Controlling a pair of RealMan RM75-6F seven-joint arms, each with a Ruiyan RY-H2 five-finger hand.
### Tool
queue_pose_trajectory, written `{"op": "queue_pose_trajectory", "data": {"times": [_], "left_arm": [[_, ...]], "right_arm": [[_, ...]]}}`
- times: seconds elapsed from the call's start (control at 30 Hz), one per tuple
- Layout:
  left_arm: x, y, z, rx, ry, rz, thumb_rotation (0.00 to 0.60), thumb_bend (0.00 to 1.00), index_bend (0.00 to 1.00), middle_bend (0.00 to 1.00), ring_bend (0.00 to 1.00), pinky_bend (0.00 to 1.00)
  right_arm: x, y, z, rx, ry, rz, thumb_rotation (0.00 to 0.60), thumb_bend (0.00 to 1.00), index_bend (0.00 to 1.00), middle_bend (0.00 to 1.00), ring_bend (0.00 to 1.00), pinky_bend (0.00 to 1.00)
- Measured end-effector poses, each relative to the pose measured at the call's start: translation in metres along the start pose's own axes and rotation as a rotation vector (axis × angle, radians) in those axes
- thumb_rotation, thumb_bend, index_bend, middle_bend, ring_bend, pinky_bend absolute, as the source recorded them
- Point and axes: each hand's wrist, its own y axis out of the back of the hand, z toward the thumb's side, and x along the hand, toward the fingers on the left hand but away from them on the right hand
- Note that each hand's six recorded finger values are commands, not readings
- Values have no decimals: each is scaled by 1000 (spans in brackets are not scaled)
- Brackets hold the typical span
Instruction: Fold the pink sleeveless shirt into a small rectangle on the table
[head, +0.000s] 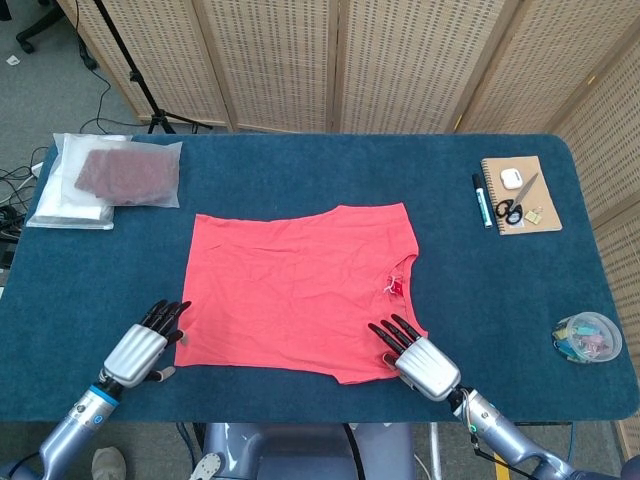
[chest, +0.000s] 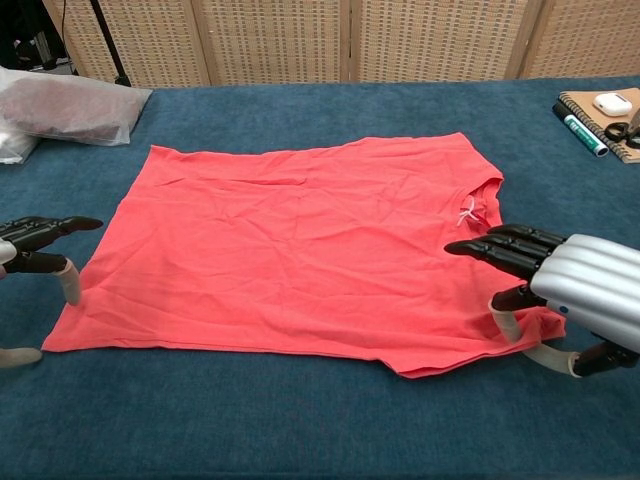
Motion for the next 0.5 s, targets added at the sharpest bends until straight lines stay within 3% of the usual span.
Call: {"op": "queue_pose_trajectory", "data": {"times": [0.3,0.5], "left_arm": [[6,0,0,13,4,-10,600,185,473,0,0,0],[9,-5,5,12,-1,-26,600,284,483,0,0,0]], "right_arm": [[0,1,0,0,-1,-1,600,440,563,4,0,0],[0,1,0,1,0,-2,600,440,563,3,0,0]]}}
